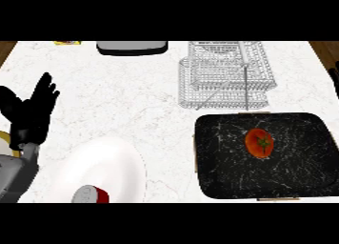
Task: Pick the tomato from the tray and place it in the tiered basket
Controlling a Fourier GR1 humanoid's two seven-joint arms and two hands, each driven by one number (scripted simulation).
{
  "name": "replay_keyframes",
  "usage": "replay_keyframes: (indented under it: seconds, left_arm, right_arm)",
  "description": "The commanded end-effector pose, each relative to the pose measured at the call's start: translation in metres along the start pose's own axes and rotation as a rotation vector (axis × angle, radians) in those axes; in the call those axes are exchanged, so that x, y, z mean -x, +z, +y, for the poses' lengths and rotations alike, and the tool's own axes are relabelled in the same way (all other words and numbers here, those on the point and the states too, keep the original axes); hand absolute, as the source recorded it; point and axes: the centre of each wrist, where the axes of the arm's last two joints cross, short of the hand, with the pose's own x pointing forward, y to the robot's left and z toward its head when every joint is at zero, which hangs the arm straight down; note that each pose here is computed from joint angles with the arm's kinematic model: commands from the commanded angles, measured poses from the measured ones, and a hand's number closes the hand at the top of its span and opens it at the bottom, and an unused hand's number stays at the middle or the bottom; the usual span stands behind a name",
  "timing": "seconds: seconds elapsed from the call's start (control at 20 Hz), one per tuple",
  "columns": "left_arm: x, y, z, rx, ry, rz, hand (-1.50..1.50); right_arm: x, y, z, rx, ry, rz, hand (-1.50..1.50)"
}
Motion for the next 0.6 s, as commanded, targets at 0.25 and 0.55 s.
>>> replay_keyframes:
  seconds: [0.25, 0.55]
  left_arm:
    - [-0.02, 0.016, -0.053, 0.182, -0.022, -0.286, 0.0]
    - [-0.012, 0.028, -0.078, 0.244, -0.016, -0.298, 0.0]
  right_arm:
    - [-0.021, -0.028, 0.038, -0.435, -0.647, -0.307, 1.5]
    - [0.038, -0.01, 0.04, -0.669, -0.9, -0.084, -1.5]
